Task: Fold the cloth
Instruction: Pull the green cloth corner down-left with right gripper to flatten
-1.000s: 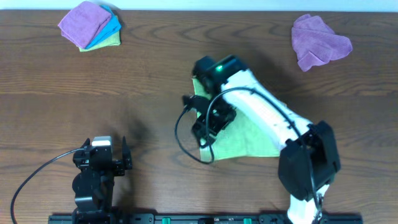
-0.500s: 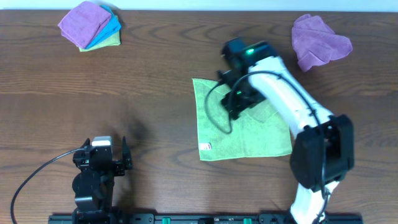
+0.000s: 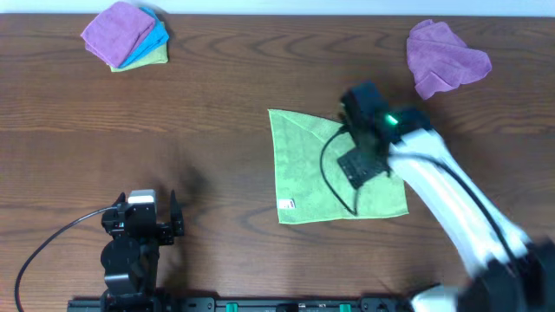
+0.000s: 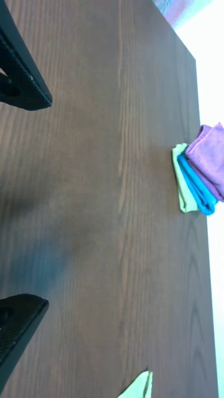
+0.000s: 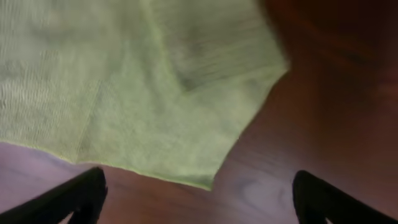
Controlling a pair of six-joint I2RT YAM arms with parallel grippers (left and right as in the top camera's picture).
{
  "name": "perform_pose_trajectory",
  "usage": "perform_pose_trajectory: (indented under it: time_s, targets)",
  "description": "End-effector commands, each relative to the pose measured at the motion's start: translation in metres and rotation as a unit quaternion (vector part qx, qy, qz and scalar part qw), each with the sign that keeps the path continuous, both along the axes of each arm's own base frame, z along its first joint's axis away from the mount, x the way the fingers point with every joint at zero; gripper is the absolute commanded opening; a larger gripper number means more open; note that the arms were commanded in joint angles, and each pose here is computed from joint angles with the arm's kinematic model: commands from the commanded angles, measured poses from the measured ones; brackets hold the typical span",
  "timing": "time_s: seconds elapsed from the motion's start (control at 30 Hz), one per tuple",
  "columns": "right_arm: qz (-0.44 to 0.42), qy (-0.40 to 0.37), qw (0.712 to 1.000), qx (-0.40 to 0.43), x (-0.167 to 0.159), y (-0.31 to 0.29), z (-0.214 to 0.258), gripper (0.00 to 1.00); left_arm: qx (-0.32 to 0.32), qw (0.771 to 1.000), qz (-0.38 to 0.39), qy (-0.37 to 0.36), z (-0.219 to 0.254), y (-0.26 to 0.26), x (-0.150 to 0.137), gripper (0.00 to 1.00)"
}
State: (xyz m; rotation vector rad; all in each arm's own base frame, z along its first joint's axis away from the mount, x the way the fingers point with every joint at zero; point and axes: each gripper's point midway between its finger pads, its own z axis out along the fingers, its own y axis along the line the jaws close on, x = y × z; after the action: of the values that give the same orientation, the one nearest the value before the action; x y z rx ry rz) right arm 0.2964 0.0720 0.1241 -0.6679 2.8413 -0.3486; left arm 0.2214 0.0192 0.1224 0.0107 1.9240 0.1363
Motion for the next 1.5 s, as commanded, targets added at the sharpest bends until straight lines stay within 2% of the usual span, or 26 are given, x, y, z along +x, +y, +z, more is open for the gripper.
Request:
perform_pose_trajectory:
  time_s: [0.0,0.3,0.5,0.63,0.87,1.17,1.47]
  targets:
    - [-0.02,-0.033,0.999,-0.007,-0.007,-0.022,-0.002,0.99,0.007,1.0,-0.006,0.011,-0.01,-0.001,-0.001,0.95]
    - [-0.003,0.001,1.0,-0.011,-0.016,-0.015,-0.032,0.88,0.007,1.0,-0.006,0.011,-0.01,-0.001,-0.001,0.95]
    - [0.02,0.022,0.999,-0.022,-0.016,-0.015,-0.053,0.88,0.007,1.0,-0.006,0.011,-0.01,-0.001,-0.001,0.95]
    - [0.056,0.038,0.997,-0.04,-0.013,-0.009,-0.072,0.85,0.007,1.0,-0.006,0.011,-0.01,-0.001,-0.001,0.95]
    - [0.059,0.07,0.994,-0.058,-0.013,-0.011,-0.098,0.79,0.007,1.0,-0.006,0.011,-0.01,-0.001,-0.001,0.95]
    - [0.087,0.038,0.992,-0.085,0.009,-0.013,-0.101,0.71,0.007,1.0,-0.006,0.011,-0.01,-0.001,-0.001,0.95]
    - [0.105,0.05,0.988,-0.1,0.012,-0.014,-0.114,0.65,0.007,1.0,-0.006,0.011,-0.01,-0.001,-0.001,0.95]
